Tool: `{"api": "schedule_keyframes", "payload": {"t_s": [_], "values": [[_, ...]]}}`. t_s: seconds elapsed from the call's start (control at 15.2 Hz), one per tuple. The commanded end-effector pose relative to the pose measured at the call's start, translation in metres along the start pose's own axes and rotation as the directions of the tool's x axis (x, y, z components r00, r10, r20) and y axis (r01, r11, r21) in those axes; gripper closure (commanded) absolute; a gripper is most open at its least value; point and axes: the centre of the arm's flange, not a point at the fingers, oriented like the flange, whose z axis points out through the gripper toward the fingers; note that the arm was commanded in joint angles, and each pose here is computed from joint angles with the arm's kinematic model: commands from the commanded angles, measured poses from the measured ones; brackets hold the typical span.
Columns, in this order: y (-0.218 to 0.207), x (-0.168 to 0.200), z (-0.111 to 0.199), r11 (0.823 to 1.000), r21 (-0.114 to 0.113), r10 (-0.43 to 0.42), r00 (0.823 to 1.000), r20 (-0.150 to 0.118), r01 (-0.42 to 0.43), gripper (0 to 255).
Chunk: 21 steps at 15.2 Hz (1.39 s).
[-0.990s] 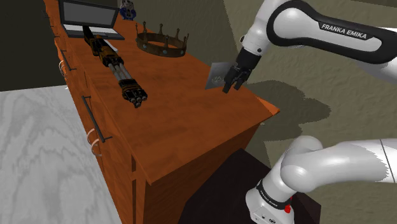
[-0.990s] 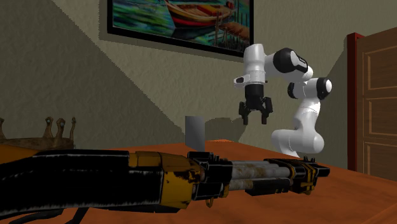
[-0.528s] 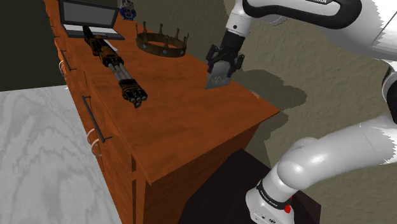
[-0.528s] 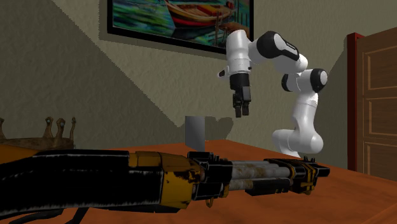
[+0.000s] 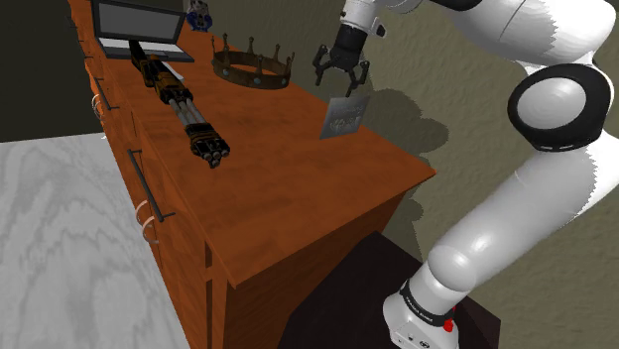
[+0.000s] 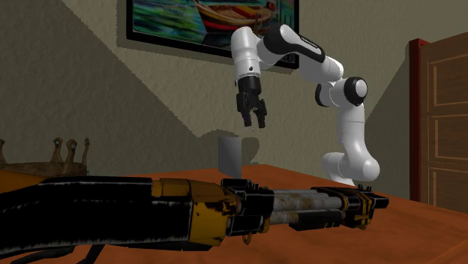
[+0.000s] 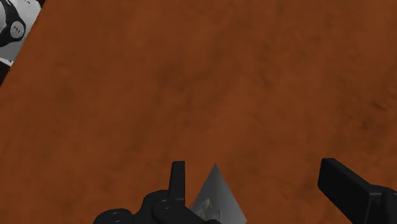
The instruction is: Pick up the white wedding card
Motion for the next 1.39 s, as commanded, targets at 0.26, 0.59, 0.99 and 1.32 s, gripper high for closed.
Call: {"api": "schedule_keyframes", "payload": {"t_s": [0.26,0.59,0.99,1.32], "values": [[-0.005,0.055,-0.007,0.953,-0.004,0.304,0.952,0.044,-0.304,0],[-0.004,0.060,0.019,0.953,-0.004,0.304,0.952,0.044,-0.304,0],[-0.005,0.061,0.021,0.953,-0.004,0.304,0.952,0.044,-0.304,255],[-0.005,0.061,0.021,0.953,-0.004,0.304,0.952,0.044,-0.304,255]]}}
